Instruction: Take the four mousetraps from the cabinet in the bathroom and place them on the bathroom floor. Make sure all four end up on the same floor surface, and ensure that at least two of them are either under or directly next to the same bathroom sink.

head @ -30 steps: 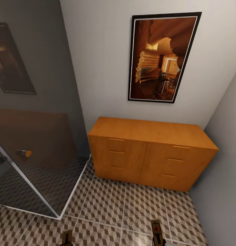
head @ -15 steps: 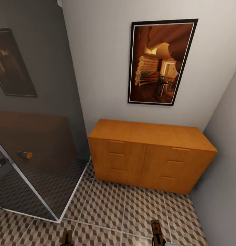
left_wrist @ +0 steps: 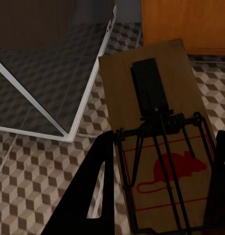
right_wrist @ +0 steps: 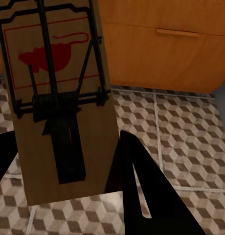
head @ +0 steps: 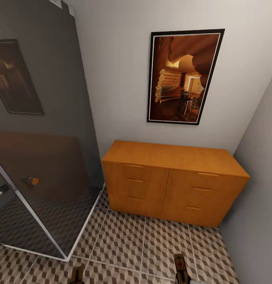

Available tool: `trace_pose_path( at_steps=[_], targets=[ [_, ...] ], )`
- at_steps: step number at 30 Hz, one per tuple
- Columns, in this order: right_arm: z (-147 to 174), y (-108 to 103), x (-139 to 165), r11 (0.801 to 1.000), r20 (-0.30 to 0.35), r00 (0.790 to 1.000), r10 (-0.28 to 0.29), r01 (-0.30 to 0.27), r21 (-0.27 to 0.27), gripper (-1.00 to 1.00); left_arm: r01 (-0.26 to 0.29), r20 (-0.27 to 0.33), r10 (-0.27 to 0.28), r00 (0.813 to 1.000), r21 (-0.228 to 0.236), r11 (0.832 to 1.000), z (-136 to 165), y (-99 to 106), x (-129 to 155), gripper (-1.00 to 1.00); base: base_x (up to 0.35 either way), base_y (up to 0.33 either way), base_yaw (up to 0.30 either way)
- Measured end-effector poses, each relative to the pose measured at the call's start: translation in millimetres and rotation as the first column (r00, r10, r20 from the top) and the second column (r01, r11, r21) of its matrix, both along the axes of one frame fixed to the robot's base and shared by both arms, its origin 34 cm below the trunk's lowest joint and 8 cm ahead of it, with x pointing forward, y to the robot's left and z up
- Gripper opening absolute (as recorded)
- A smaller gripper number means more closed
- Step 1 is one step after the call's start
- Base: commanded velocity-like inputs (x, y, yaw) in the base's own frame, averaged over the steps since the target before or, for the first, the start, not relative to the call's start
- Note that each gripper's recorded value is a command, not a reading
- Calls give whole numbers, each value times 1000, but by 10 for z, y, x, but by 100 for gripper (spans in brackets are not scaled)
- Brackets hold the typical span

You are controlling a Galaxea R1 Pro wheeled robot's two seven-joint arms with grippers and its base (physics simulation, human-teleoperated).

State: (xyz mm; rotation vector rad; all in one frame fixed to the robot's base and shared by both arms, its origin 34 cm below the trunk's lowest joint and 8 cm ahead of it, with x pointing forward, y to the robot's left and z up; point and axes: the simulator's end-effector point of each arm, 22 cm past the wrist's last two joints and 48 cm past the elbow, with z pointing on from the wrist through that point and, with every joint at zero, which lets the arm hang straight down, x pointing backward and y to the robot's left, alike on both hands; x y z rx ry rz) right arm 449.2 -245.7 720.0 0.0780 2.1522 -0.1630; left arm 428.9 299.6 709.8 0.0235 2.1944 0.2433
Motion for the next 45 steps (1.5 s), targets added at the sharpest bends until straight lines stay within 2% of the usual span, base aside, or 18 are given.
trace_pose_path(
  at_steps=[8,45],
  targets=[
    [12,5,11,1000,3,1000,-1,1,1,-100,0,4,0,1000,0,1000,11,0,11,-100,0,0,138],
    [12,4,11,1000,3,1000,-1,1,1,-100,0,4,0,1000,0,1000,12,0,11,-100,0,0,285]
  ],
)
